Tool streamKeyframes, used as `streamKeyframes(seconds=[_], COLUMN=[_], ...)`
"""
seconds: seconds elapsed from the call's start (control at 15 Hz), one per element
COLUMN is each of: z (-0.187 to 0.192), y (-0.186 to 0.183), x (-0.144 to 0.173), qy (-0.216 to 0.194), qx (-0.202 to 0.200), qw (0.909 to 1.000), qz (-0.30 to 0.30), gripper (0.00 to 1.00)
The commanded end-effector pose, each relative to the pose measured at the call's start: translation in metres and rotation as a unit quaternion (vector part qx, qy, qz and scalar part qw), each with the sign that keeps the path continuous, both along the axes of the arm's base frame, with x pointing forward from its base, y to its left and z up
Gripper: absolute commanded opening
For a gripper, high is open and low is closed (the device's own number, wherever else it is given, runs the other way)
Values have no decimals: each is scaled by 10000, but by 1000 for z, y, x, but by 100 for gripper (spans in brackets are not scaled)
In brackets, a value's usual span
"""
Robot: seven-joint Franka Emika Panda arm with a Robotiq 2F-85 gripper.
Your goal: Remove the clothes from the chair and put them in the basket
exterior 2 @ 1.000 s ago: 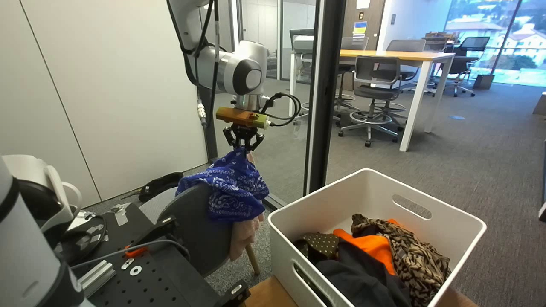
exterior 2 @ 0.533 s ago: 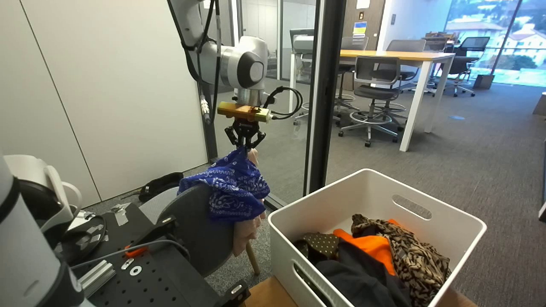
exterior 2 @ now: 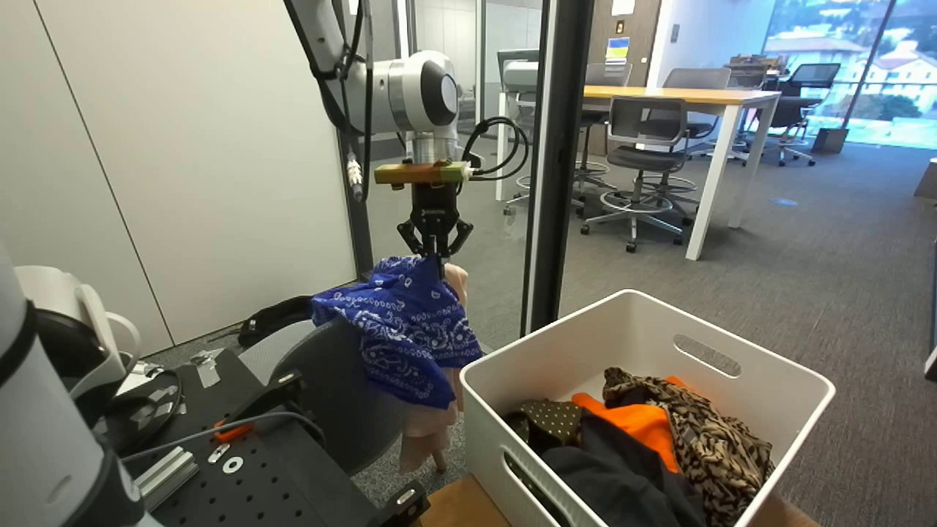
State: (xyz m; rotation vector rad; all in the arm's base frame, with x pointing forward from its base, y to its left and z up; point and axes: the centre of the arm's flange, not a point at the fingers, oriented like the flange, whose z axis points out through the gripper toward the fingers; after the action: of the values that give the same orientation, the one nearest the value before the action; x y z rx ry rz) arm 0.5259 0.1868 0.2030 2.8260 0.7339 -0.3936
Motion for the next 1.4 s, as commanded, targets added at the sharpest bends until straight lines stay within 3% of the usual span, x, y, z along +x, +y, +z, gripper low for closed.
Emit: streamKeyframes(seconds=[0.0,0.27,0.6,1.07,1.33], z=[44,94,155,222,229], y=[-25,-64,-127,-244,-300], x=[-7,-6,-20,-74,-111], qy=[-237,-777,-1414,-2259,-2471], qx=[-700,-1406,-2120,-2226,-2174], qw=[9966,9831,9531,8928,8518], qz=[-359,-877,-1632,-3198,-4076], gripper=[6,6,6,7,7])
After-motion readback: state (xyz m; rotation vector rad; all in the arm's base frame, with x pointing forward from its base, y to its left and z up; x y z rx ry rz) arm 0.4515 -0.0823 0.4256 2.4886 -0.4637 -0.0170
